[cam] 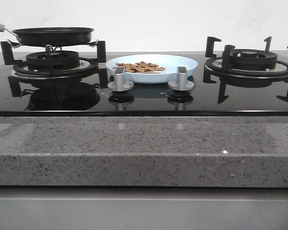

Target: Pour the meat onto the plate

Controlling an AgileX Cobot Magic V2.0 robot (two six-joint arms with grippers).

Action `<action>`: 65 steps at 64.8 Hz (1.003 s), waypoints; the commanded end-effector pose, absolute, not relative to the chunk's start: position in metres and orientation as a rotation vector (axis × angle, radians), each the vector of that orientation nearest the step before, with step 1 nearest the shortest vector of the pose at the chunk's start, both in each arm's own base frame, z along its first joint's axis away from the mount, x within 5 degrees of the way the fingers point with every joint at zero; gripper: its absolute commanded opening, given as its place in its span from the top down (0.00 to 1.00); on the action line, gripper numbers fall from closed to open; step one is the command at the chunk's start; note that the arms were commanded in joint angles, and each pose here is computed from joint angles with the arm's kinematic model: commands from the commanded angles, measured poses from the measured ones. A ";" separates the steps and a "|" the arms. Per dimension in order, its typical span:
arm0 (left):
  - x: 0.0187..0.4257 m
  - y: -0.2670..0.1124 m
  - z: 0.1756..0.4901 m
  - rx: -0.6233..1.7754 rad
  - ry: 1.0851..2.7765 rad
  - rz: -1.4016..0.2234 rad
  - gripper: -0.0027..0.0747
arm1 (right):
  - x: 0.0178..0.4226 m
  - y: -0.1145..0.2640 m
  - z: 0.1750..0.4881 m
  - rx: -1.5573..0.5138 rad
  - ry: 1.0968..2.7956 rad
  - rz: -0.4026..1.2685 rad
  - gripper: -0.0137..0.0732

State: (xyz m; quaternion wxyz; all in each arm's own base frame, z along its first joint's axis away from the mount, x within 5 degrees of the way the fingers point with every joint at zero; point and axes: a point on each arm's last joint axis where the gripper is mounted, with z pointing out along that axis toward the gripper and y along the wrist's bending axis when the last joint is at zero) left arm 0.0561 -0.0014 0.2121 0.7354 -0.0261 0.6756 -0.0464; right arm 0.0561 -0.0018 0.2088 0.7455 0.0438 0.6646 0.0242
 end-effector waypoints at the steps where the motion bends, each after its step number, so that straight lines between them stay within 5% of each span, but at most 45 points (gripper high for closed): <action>1: 0.054 -0.001 0.218 -0.055 1.394 -0.111 0.99 | 0.054 -0.002 0.216 0.072 1.377 0.029 0.92; 65: 0.054 -0.001 0.218 -0.055 1.394 -0.111 0.99 | 0.054 -0.002 0.213 0.055 1.411 0.006 0.92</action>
